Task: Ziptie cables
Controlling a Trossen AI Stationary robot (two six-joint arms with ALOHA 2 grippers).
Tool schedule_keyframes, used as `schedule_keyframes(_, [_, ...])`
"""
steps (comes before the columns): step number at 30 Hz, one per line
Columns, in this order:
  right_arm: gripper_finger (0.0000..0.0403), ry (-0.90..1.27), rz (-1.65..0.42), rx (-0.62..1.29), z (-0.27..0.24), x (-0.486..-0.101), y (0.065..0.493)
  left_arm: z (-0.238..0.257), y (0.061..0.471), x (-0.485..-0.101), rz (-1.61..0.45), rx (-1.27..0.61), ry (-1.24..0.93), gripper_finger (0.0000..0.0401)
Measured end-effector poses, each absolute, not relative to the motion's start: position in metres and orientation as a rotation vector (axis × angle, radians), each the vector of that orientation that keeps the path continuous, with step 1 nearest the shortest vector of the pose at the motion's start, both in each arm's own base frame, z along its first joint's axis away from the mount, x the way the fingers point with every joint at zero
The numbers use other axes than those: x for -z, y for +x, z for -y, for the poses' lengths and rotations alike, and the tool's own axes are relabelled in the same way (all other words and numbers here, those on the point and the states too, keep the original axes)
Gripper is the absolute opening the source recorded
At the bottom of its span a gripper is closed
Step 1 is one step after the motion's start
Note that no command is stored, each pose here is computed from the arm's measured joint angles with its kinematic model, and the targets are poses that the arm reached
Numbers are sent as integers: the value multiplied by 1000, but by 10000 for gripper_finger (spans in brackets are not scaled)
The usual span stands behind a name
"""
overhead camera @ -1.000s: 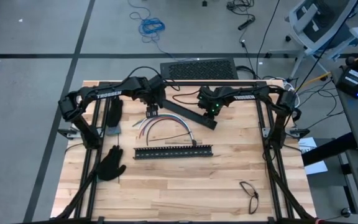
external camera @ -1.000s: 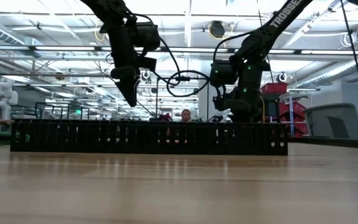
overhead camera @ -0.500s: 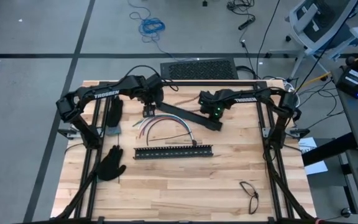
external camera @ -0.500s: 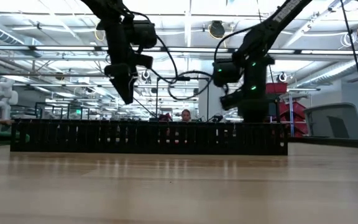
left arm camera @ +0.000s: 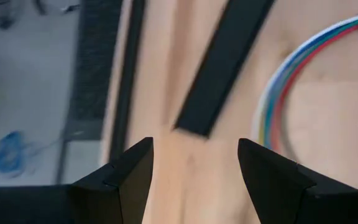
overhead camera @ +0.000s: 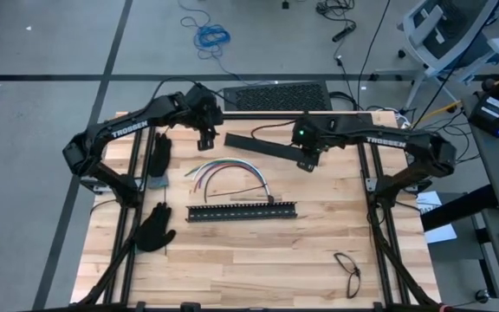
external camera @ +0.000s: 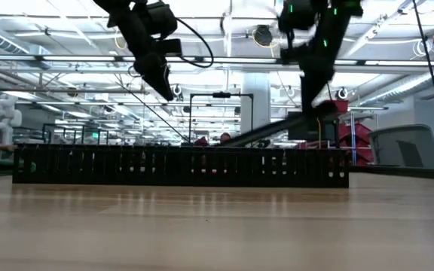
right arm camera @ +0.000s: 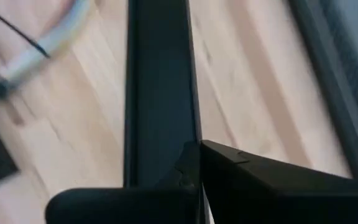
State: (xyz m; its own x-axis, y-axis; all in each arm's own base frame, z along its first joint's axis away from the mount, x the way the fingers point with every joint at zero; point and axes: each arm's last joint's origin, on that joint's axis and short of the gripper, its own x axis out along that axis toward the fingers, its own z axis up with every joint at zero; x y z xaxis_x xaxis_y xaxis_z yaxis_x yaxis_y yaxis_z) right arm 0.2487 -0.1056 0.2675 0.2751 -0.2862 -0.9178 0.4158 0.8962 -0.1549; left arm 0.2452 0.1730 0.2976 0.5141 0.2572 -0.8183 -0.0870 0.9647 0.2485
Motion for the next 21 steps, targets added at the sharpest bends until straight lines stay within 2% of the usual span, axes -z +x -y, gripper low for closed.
schedule_keyframes(7, [1, 62, -1021, 463, 95, -320, 265, -168, 248, -298, -924, -148, -41, 231])
schedule_keyframes(15, [1, 7, -937, 408, 82, -353, 271, -168, 244, -298, -946, -127, -16, 231])
schedule_keyframes(21, [1, -20, -917, 367, 71, -358, 274, -166, 251, -302, -809, 5, -71, 231])
